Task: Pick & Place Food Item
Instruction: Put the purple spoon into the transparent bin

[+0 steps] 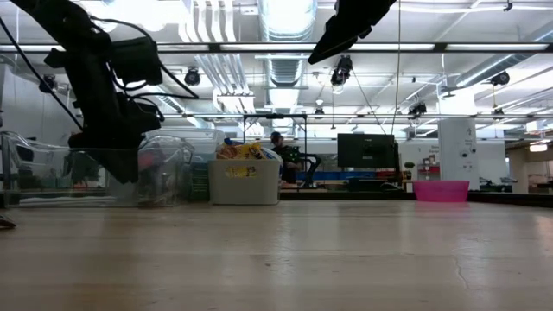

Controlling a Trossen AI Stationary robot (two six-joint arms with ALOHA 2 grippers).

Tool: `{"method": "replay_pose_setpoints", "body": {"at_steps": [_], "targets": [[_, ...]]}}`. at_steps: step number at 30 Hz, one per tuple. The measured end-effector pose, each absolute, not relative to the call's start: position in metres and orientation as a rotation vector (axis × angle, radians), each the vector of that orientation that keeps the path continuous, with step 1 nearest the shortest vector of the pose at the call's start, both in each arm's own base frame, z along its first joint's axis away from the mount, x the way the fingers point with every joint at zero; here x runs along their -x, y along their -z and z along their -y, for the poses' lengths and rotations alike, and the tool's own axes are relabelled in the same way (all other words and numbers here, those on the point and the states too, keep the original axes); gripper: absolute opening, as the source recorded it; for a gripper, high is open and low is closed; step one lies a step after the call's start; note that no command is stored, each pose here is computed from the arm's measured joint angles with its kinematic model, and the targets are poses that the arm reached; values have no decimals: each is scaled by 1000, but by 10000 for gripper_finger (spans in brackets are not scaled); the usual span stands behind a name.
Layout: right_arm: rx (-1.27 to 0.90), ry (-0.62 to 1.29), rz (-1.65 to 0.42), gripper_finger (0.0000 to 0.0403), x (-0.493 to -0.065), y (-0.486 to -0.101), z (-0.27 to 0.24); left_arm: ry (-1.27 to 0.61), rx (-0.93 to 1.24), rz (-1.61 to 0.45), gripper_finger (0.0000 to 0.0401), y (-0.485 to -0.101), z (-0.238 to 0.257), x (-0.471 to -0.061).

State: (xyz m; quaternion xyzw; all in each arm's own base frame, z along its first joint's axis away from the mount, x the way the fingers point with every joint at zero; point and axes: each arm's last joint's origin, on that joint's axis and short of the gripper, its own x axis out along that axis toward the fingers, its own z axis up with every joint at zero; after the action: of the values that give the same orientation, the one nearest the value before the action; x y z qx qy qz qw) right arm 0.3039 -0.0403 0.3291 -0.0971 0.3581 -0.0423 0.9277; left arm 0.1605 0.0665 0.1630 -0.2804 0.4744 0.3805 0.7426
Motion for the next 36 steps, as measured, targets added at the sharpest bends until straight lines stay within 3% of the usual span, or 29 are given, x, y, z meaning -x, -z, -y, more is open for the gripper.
{"method": "replay_pose_setpoints", "body": {"at_steps": [12, 24, 36], "targets": [[199, 86, -734, 384, -304, -329, 40, -855, 587, -1061, 152, -196, -70, -167], [199, 86, -734, 384, -304, -329, 40, -1014, 845, -1005, 152, -251, -57, -171], [199, 86, -734, 384, -304, -329, 40, -971, 962, -1078, 152, -258, -15, -173]]}}
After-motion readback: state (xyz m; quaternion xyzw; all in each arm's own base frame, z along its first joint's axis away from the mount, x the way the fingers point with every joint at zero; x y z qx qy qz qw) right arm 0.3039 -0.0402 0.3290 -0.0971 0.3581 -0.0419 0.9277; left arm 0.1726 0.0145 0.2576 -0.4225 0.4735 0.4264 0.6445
